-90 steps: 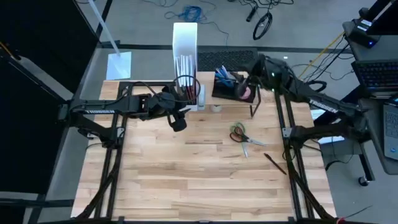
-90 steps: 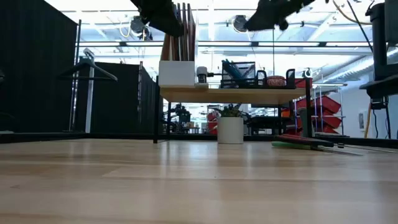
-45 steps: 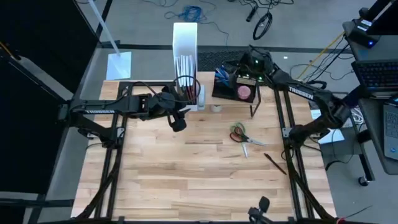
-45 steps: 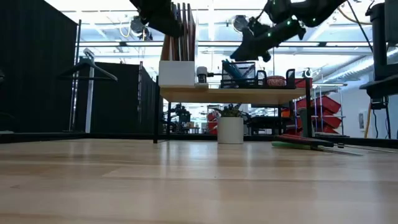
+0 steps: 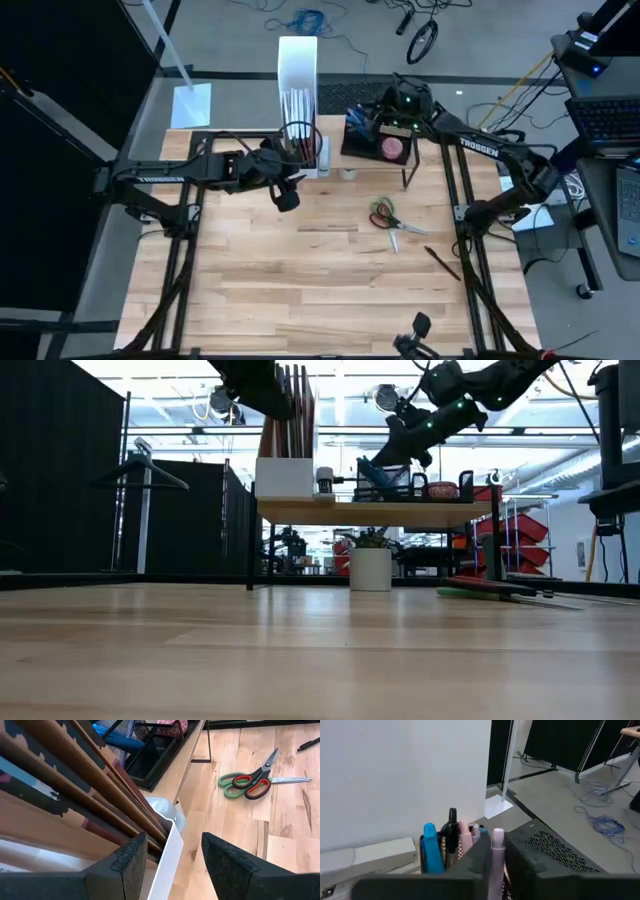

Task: Stock shelves
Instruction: Remove the purple pen from the desk organizer on the shelf

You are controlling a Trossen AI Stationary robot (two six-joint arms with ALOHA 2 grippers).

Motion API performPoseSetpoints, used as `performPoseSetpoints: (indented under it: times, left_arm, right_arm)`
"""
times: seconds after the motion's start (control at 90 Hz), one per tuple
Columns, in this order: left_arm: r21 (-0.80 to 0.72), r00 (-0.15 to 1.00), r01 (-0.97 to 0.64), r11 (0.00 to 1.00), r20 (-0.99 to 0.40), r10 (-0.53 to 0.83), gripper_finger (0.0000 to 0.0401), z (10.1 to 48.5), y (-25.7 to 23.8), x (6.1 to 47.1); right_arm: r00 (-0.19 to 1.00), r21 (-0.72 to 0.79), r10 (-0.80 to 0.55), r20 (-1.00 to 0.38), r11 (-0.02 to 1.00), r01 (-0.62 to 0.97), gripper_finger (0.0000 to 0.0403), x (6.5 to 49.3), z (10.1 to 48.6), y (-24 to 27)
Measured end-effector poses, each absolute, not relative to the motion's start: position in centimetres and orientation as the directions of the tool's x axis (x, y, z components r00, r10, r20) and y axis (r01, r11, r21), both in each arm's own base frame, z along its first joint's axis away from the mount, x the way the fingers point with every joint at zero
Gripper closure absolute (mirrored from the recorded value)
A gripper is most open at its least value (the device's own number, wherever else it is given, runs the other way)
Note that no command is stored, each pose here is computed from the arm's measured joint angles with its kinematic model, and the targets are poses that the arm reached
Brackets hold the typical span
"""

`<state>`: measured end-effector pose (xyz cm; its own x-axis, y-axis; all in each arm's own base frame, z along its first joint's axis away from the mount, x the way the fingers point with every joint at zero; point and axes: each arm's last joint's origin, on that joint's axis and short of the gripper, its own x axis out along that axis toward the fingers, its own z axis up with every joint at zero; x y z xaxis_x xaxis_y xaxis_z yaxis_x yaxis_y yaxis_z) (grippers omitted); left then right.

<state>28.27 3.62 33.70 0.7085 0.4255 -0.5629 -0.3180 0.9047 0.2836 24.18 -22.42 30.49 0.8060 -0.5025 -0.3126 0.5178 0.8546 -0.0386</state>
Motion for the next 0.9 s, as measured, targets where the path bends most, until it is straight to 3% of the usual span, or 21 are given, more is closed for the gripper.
performPoseSetpoints:
  times: [0.467, 0.744, 0.9]
  left_arm:
    - [0.284, 0.708, -0.319, 0.904, -0.563, 0.426, 0.0225, 33.7, 3.6, 28.3]
    - [0.284, 0.709, -0.318, 0.905, -0.562, 0.426, 0.0225, 33.7, 3.6, 28.3]
    - [0.284, 0.709, -0.318, 0.905, -0.562, 0.426, 0.0225, 33.7, 3.6, 28.3]
  right_arm:
    - [0.845, -0.053, -0.496, -0.201, 0.867, 0.496, 0.0391, 23.4, 33.9, -19.6]
    - [0.887, -0.022, -0.462, -0.008, 0.887, 0.462, 0.0390, 19.8, 39.4, -14.8]
    - [0.912, 0.033, -0.409, 0.017, 0.912, 0.408, 0.0390, 17.4, 41.1, -11.4]
